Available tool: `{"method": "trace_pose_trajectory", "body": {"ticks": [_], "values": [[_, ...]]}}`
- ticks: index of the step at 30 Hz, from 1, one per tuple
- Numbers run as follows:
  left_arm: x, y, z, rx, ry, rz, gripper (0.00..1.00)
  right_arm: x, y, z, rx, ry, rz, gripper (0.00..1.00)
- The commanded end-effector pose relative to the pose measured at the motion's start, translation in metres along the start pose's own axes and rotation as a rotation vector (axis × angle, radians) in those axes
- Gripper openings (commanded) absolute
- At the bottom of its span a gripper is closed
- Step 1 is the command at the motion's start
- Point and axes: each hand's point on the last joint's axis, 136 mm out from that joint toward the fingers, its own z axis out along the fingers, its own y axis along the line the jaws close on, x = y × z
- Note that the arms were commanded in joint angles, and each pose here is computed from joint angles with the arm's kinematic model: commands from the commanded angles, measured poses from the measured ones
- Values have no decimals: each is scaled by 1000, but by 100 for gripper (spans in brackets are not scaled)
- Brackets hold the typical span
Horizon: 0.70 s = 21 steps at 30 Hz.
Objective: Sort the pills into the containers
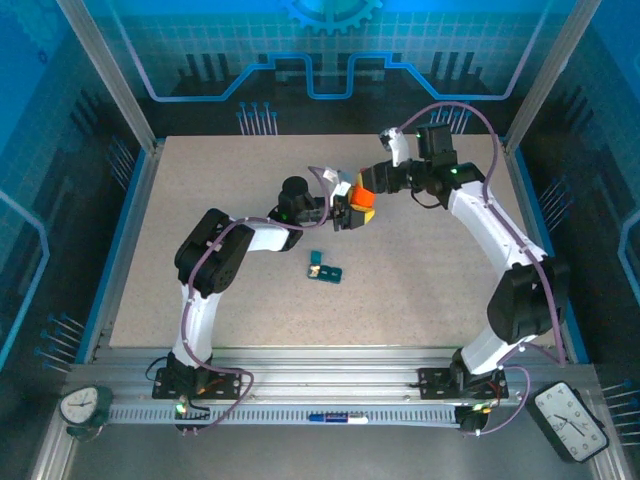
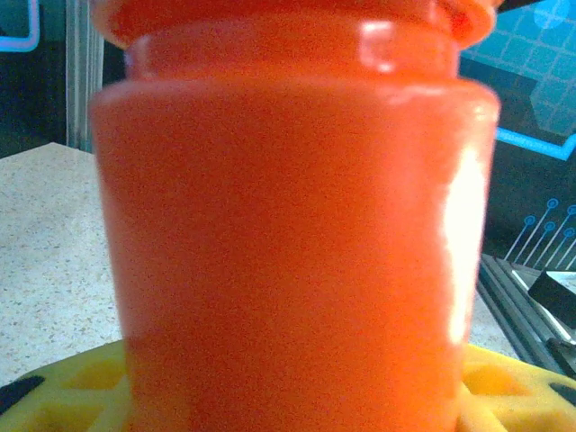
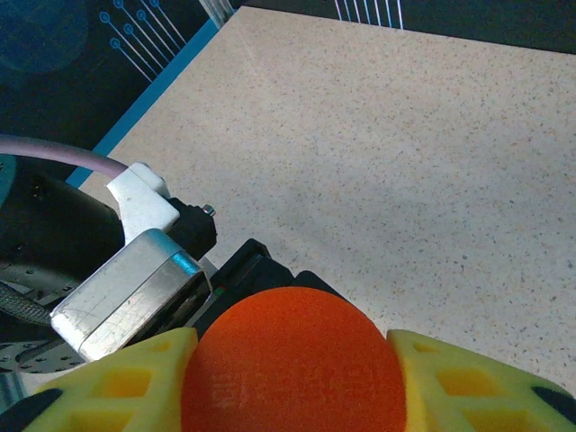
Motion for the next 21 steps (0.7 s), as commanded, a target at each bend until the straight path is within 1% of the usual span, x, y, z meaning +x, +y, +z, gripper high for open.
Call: {"method": "trace_pose_trajectory", "body": {"ticks": [1, 11, 17, 21], "values": [[-50, -11, -2, 18, -110, 147, 0, 37, 3, 7, 5, 102, 54, 27], [-52, -12, -2, 18, -117, 151, 0, 51, 7, 11, 21, 116, 71, 26], [-52, -12, -2, 20, -109, 155, 0, 65, 6, 21, 54, 170, 76, 23], [-53, -12, -3, 15, -105, 163, 0, 74, 0, 25, 106, 205, 120, 23]]}}
